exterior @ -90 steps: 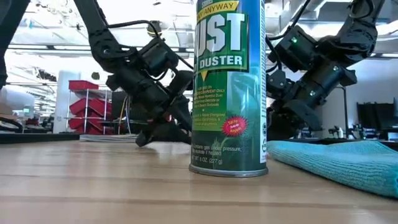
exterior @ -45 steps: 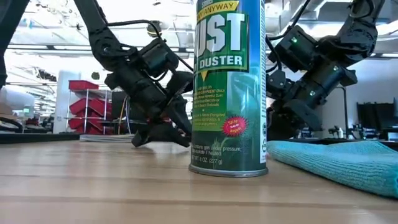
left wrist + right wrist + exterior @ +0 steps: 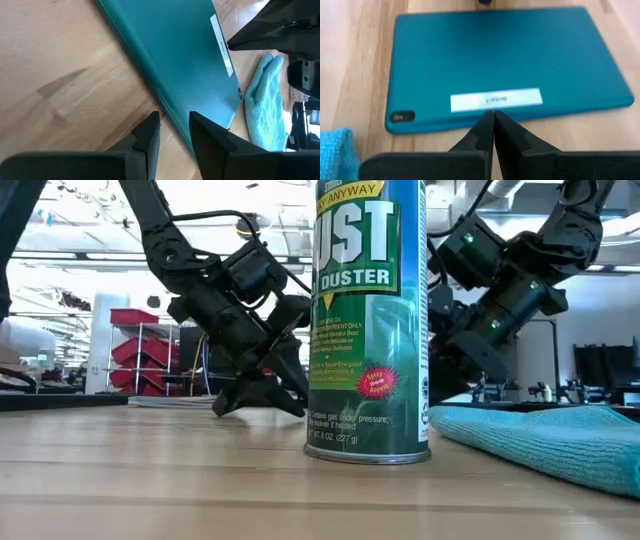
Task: Apply microfiber cloth
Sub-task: Spray the back of the green tablet using the white spray bottle
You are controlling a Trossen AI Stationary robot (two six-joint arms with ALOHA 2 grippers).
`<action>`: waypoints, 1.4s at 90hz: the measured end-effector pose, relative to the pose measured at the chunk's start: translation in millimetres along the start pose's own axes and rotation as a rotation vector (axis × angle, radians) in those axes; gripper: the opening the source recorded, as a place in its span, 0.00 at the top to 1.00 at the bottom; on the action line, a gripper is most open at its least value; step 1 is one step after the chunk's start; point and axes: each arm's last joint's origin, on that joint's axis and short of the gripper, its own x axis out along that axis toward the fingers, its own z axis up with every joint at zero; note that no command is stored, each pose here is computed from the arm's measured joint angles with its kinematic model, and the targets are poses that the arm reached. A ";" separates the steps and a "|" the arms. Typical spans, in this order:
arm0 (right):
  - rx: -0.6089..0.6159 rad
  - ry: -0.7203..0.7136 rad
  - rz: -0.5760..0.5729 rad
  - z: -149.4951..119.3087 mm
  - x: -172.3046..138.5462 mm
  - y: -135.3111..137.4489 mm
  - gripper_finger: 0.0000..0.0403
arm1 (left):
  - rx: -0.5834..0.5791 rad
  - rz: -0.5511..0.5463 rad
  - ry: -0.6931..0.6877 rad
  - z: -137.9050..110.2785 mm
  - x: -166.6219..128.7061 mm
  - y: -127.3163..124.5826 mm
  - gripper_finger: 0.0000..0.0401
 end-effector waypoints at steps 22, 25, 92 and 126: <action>-0.008 0.047 -0.015 -2.1 0.2 -0.8 1.00 | 0.029 0.022 -0.004 0.1 -0.2 1.8 0.78; -0.009 0.061 -0.030 -3.4 0.2 -1.4 1.00 | 0.029 0.022 -0.005 0.4 -0.3 2.0 0.78; 0.031 0.066 0.002 -9.3 27.0 -4.9 1.00 | 0.047 0.047 -0.017 2.9 -1.3 5.9 0.78; 0.021 0.065 0.031 -4.0 27.8 -7.4 1.00 | 0.067 0.060 -0.010 2.0 -1.6 6.9 0.78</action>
